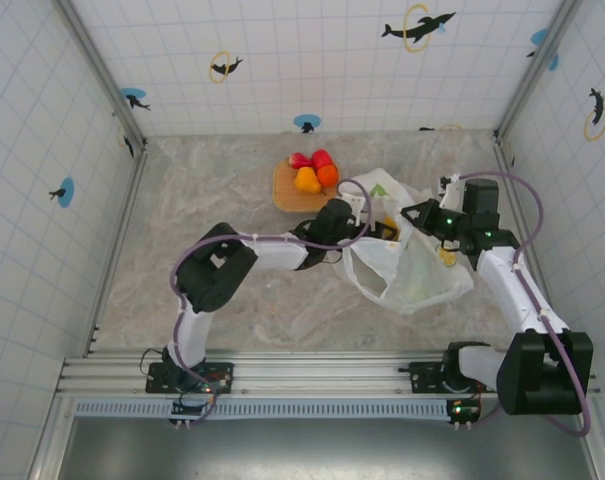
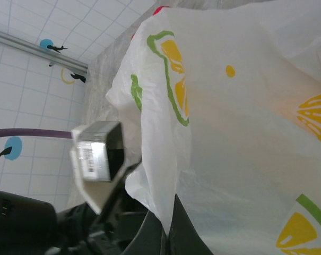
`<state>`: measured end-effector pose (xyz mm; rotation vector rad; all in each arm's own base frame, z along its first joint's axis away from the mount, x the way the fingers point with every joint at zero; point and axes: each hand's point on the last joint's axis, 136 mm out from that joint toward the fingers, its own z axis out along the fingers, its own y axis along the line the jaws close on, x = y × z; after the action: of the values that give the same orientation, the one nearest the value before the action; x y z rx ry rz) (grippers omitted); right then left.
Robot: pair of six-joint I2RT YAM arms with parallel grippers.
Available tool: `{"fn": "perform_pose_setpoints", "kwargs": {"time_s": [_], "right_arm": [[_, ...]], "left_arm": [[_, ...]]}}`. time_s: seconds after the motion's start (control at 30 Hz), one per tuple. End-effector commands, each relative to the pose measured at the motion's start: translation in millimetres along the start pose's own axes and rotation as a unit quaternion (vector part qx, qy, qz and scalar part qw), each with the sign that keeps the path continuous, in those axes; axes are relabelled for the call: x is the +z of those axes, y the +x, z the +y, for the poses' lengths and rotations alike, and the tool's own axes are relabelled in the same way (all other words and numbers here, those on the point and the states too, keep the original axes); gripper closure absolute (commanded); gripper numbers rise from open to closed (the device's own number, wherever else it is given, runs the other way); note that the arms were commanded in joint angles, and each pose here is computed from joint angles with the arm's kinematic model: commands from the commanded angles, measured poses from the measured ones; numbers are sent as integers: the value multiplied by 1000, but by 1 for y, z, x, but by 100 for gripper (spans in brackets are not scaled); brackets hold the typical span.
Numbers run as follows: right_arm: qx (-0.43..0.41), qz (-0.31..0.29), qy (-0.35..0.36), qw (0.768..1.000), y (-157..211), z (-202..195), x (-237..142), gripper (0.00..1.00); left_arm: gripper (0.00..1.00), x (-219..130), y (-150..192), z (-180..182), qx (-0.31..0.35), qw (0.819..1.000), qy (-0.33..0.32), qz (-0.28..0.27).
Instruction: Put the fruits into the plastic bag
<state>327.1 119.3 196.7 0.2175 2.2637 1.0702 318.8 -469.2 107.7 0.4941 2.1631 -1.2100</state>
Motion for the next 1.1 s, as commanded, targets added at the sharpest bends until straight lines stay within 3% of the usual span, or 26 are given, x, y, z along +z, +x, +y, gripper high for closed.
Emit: {"fn": "perform_pose_setpoints", "kwargs": {"time_s": [0.0,0.33,0.57,0.83,0.93,1.07], "right_arm": [[-8,1,1,1000,3,-3,-3,100],[-6,3,6,1000,3,-9,-1,100],[-6,3,6,1000,5,-11,-1,100],[-6,2,5,1000,4,-10,-2,100],[-8,0,5,1000,4,-10,-2,100],[-4,1,2,1000,4,-9,-2,100]], "left_arm": [[7,-26,-8,-7,36,999,8,7],[11,-89,11,2,58,997,-9,52],[12,-124,46,23,1,997,-38,64],[12,-118,63,67,-81,985,-134,68],[16,-106,61,64,-92,987,-115,68],[30,-86,59,58,-104,988,-87,76]]}}
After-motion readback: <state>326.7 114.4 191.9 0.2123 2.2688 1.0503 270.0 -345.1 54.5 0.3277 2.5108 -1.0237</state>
